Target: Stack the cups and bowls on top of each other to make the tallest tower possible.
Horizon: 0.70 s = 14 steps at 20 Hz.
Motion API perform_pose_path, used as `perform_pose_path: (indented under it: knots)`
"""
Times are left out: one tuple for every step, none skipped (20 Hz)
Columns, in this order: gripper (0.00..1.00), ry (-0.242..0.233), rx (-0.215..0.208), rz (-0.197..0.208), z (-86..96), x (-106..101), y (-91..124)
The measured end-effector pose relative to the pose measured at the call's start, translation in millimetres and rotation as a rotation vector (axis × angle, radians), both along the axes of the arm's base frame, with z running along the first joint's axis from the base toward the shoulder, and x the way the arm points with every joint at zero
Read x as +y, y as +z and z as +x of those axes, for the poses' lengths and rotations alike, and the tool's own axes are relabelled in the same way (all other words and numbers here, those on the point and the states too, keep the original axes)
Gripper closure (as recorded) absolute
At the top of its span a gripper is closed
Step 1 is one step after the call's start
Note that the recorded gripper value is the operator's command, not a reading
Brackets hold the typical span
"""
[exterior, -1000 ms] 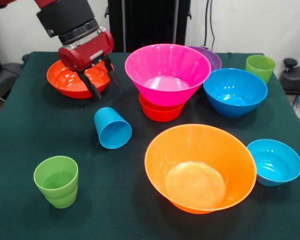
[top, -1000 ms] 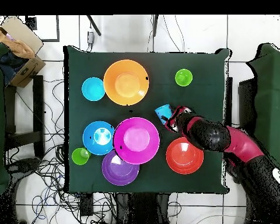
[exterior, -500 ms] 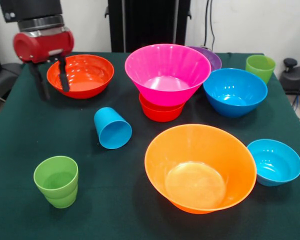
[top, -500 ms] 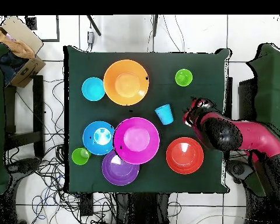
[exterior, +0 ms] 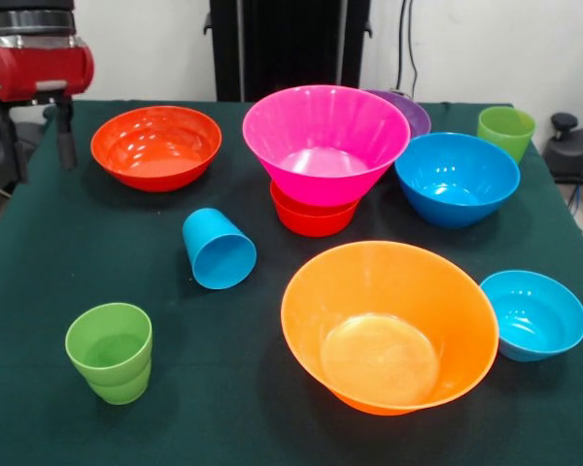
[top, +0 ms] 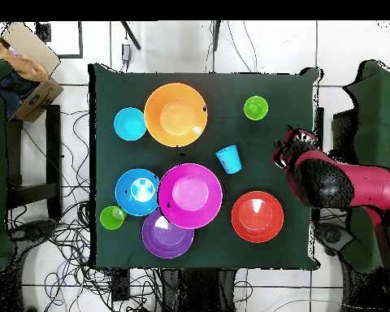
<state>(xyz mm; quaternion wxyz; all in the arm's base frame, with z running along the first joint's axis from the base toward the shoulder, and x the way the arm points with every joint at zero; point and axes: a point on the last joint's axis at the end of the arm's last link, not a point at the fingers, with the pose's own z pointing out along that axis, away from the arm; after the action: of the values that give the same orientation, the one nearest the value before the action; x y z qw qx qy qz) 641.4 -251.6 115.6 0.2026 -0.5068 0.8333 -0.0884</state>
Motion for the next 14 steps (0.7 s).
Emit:
perform_pose_path:
  knots:
    - [0.00,-0.003,0.002,-0.006,-1.1,-3,2]
    - [0.00,-0.008,0.005,-0.013,-2.7,-7,3]
    - [0.00,-0.012,0.008,-0.019,-4.3,-11,5]
    - [0.00,-0.017,0.010,-0.025,-6.1,-15,6]
    - [0.00,-0.023,0.013,-0.030,-8.0,-19,7]
    - [0.00,-0.029,0.016,-0.035,-10.2,-24,8]
    - [0.00,-0.035,0.019,-0.039,-12.4,-28,9]
    - [0.00,-0.043,0.020,-0.043,-14.9,-34,9]
    - [0.00,-0.050,0.022,-0.046,-17.4,-39,10]
    - [0.00,-0.056,0.023,-0.046,-19.4,-42,9]
    - [0.00,-0.062,0.023,-0.046,-21.4,-46,9]
    - [0.00,-0.068,0.024,-0.046,-23.2,-50,9]
    - [0.00,-0.073,0.024,-0.046,-24.5,-53,9]
    - [0.00,-0.085,0.025,-0.046,-28.5,-60,8]
